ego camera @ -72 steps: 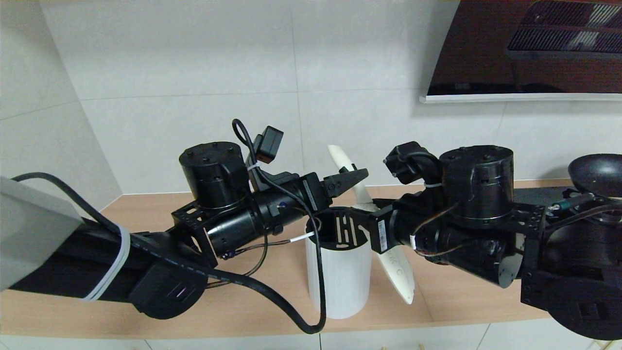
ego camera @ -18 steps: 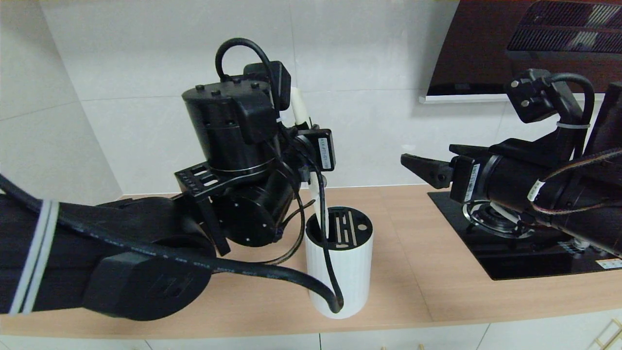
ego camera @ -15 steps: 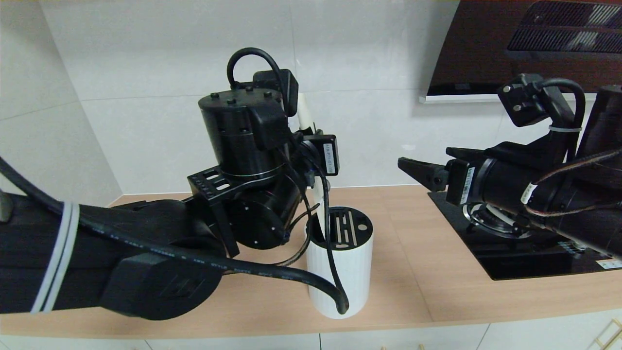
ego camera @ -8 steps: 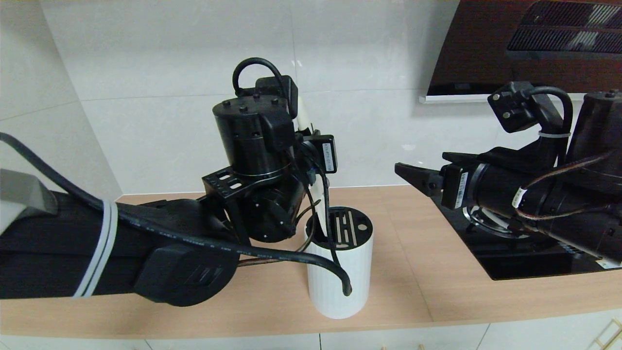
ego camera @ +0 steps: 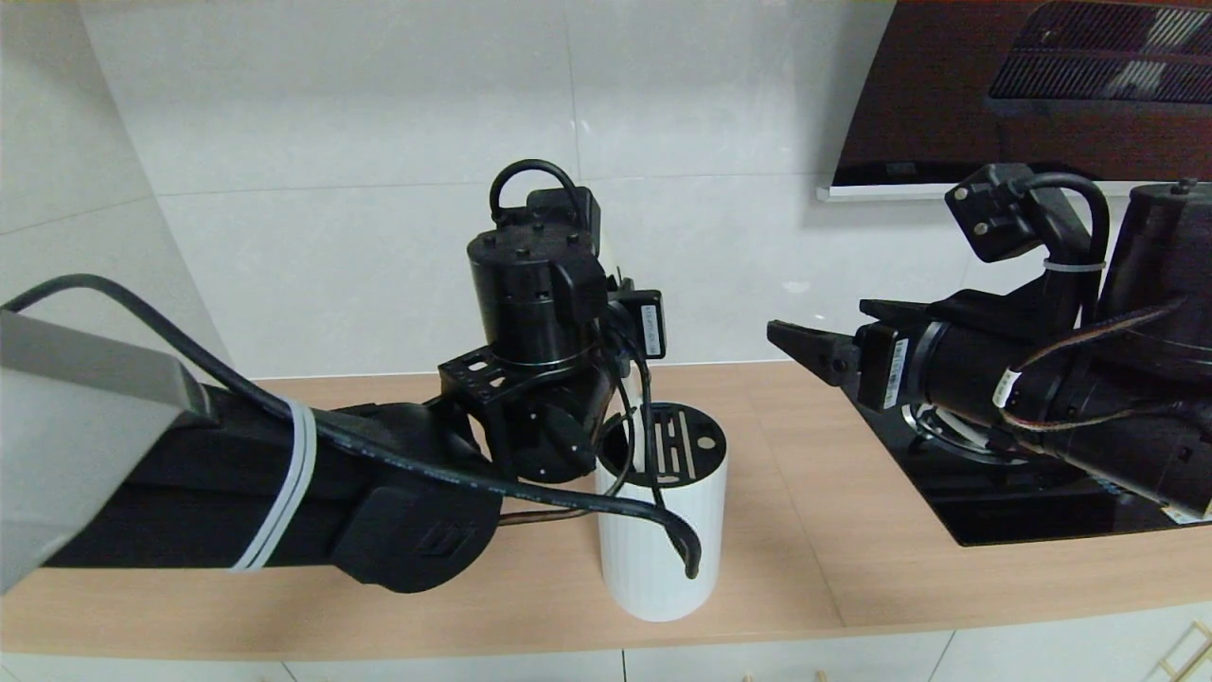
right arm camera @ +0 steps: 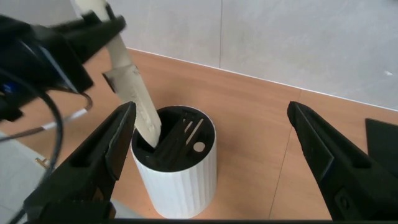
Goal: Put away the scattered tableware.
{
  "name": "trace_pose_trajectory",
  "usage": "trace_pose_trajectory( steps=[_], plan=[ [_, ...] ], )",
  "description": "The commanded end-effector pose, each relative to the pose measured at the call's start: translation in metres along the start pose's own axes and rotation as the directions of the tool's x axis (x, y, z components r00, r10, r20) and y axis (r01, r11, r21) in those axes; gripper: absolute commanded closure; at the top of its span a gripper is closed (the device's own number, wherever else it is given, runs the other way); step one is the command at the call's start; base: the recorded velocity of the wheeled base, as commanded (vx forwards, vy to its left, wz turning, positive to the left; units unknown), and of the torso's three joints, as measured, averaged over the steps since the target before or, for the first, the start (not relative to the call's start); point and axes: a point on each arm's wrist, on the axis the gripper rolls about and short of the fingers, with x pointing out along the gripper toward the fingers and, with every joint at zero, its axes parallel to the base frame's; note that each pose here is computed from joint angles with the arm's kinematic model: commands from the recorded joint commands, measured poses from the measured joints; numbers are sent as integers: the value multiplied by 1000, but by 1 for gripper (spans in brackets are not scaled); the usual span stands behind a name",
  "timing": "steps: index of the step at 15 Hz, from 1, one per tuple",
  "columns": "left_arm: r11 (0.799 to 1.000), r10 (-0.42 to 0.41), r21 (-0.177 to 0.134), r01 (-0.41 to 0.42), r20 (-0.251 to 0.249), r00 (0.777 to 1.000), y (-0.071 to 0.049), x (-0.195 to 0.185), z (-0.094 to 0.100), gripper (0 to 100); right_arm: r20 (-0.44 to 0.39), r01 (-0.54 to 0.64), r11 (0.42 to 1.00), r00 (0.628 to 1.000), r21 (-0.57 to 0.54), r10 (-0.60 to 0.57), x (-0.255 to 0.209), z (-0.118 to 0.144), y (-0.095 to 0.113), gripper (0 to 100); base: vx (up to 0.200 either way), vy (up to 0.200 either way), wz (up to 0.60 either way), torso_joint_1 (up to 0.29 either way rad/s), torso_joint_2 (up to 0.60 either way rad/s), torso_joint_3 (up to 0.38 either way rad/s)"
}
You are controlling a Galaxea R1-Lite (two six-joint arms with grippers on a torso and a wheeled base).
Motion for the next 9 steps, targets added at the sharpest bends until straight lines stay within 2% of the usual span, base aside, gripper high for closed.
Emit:
trace_pose_trajectory(
  steps=[1, 6, 9],
  plan=[
    [1000, 3, 13, -3, -27, 1000, -2, 5, -14, 100, -3, 1, 1000, 1000, 0, -1, 1, -1, 0, 0, 0, 0, 0, 0, 0, 0],
    [999, 10, 51, -5, -83, 996, -6, 11, -40, 100, -7, 1, 1000, 1000, -1, -1, 2, -2, 0, 0, 0, 0, 0, 0, 0, 0],
    [999, 8, 53, -2, -105, 994, -8, 13, -51, 100, -10, 1, 1000, 1000, -2, -1, 3, -3, 0, 0, 0, 0, 0, 0, 0, 0]
  ],
)
